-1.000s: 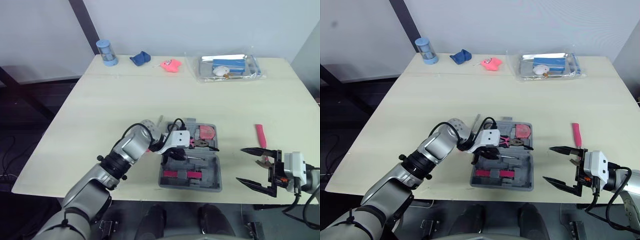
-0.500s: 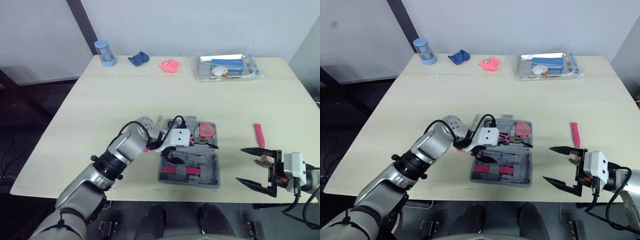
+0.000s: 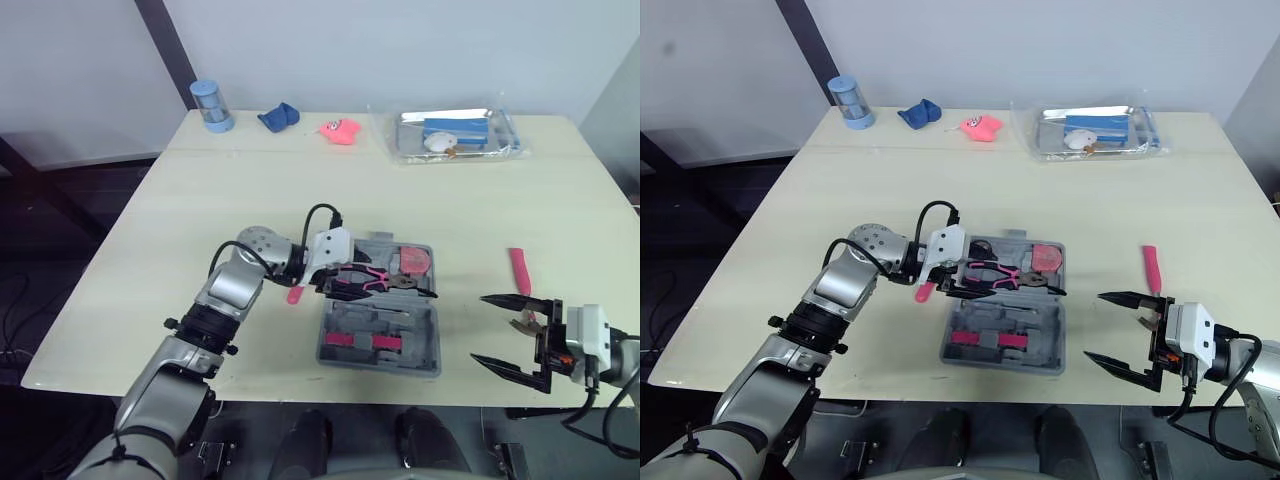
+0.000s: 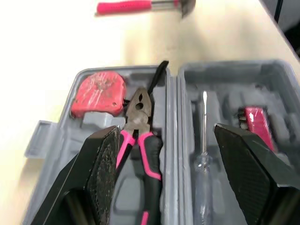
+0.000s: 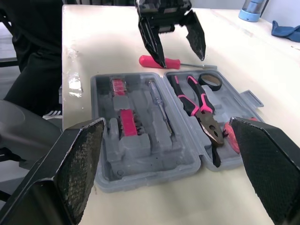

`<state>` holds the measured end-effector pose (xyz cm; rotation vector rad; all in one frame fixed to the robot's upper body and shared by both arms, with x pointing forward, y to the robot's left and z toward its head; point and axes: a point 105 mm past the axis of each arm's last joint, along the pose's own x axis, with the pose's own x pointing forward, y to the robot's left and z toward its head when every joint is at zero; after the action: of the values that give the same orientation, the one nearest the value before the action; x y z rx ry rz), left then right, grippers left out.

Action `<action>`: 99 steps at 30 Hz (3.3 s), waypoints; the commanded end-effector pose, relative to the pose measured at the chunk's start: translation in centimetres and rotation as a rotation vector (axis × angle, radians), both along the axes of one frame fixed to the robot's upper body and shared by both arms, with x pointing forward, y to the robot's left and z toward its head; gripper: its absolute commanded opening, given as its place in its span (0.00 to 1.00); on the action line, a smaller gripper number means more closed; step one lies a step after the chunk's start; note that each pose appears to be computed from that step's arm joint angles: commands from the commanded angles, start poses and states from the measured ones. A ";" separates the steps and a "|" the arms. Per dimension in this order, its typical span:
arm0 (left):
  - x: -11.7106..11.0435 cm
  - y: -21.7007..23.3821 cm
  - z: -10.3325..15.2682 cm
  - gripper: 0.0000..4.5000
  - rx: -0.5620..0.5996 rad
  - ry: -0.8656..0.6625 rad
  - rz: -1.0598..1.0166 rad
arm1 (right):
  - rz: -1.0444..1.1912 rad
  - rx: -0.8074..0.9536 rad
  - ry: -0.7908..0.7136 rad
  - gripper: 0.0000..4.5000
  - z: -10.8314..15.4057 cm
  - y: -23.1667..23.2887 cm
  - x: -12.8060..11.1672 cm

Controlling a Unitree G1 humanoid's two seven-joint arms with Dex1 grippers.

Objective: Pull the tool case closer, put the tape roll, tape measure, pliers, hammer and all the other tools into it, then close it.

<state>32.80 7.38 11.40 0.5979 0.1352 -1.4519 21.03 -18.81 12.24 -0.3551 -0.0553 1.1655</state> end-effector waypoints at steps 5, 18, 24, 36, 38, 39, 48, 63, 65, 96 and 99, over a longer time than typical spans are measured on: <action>-0.2 1.1 -1.1 0.63 -0.091 0.076 -0.032 | 0.000 0.010 -0.041 1.00 0.7 0.2 0.0; -1.0 -1.1 -3.1 0.00 -0.118 0.143 -0.122 | -0.007 0.005 -0.045 1.00 0.8 0.1 0.1; -0.9 -1.4 -4.3 0.00 -0.082 0.149 -0.128 | -0.012 0.002 -0.047 1.00 0.8 -0.1 0.0; -1.2 -1.5 -5.9 0.00 -0.036 0.159 -0.129 | -0.014 -0.002 -0.048 1.00 0.9 -0.2 0.1; -1.1 -1.3 -6.3 0.00 -0.018 0.154 -0.117 | -0.014 -0.003 -0.048 1.00 0.9 -0.2 0.1; -1.1 -1.3 -6.3 0.00 -0.018 0.154 -0.112 | -0.013 -0.003 -0.048 1.00 0.9 -0.2 0.1; -0.7 -1.0 -7.1 0.00 -0.001 0.160 -0.071 | -0.010 -0.002 -0.046 1.00 0.8 -0.1 0.1; -1.2 1.0 -9.6 0.00 0.128 0.194 -0.031 | -0.015 0.009 -0.050 1.00 0.7 -0.1 0.3; -1.3 1.2 -9.8 0.00 0.136 0.194 -0.028 | -0.021 0.023 -0.049 1.00 0.8 -0.1 0.4; -5.2 14.8 -0.7 0.36 -0.406 0.112 0.695 | -0.489 0.135 0.048 1.00 -1.7 -8.6 -1.3; -6.9 18.2 -2.4 0.69 -0.388 0.129 0.853 | -0.625 0.142 0.063 1.00 -2.7 -11.1 -2.5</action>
<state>25.93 24.33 7.99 0.0655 0.2148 -0.7031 18.74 -28.80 8.81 -0.1581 0.0598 0.6042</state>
